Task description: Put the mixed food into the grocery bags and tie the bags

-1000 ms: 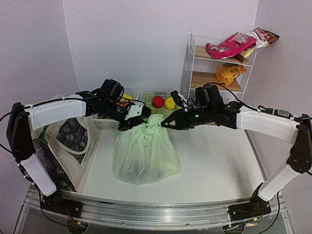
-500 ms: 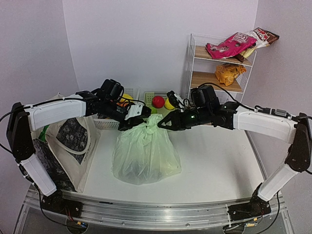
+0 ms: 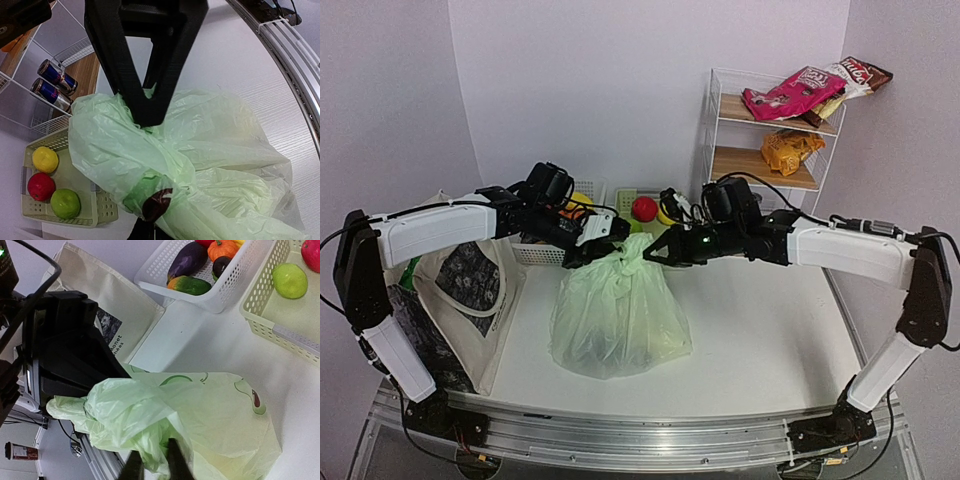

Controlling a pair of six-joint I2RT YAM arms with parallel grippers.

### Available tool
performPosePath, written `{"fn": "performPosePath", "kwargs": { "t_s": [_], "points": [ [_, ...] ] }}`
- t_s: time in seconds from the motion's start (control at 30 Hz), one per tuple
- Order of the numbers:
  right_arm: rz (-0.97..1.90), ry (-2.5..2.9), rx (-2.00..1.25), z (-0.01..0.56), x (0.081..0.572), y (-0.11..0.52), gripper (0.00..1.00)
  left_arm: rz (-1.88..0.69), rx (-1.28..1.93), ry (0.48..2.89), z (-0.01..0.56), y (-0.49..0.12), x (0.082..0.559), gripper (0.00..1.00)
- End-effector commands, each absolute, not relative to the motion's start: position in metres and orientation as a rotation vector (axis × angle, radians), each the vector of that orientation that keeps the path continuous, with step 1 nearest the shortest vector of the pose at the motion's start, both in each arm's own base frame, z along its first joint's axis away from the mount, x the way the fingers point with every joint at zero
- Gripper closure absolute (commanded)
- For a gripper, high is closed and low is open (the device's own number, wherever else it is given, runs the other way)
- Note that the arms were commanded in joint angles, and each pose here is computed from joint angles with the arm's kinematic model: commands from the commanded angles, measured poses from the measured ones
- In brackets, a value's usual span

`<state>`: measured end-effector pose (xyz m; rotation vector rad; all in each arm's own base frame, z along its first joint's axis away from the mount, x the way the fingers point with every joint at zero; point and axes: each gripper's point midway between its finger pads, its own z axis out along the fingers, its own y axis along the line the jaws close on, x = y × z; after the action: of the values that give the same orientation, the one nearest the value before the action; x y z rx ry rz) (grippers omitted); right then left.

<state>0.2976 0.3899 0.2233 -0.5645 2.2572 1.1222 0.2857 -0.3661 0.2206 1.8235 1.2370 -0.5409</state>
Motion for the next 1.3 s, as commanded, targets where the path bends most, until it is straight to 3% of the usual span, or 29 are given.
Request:
{"fn": "performPosePath", "kwargs": {
  "t_s": [0.0,0.47,0.93,1.27],
  "points": [
    [1.093,2.179,-0.523,0.244,0.307,0.389,1.0,-0.547,1.816,1.188,0.236,-0.366,0.277,1.0],
    [0.996,2.288,-0.531,0.206,0.279,0.353,1.0,-0.248,1.871,1.202,0.21,-0.336,0.317,1.0],
    [0.876,2.553,-0.458,0.124,0.244,0.337,1.0,0.331,1.901,0.803,0.214,-0.313,0.347,1.0],
    [0.806,2.697,-0.412,0.073,0.225,0.318,1.0,0.19,1.786,0.76,0.267,-0.308,0.322,1.0]
  ]
}}
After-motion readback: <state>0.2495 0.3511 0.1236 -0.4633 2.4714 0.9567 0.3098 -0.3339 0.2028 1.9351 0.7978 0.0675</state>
